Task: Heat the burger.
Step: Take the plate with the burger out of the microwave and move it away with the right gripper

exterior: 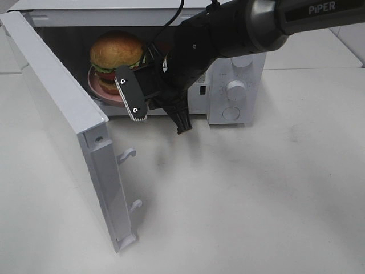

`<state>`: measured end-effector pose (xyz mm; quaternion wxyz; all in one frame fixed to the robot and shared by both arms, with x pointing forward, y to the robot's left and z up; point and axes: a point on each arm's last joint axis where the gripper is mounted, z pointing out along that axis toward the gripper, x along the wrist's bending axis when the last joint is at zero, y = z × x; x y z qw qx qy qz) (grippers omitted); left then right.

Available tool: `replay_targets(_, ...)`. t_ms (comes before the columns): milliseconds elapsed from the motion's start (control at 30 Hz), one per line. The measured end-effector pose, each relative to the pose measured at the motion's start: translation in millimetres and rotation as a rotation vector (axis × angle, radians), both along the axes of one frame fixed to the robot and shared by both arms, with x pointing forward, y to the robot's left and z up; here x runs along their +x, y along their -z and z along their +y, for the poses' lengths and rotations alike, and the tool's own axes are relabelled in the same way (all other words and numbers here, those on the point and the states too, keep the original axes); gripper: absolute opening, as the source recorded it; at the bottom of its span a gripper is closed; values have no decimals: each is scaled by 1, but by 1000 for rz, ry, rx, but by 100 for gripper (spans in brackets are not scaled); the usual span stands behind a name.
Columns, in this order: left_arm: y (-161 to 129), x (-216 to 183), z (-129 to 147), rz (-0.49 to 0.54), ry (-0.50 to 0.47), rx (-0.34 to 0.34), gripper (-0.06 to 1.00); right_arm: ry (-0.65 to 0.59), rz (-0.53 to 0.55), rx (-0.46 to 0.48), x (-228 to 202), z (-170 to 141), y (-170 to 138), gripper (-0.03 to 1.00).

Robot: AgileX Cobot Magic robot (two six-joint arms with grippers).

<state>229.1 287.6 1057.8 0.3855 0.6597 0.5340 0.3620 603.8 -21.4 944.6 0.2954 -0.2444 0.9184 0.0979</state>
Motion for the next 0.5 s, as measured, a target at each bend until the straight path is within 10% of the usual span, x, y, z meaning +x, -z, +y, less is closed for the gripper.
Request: replay_targets(500,0,0,0,0,0,0,96,-132,16,34,-21,-24,-17,10)
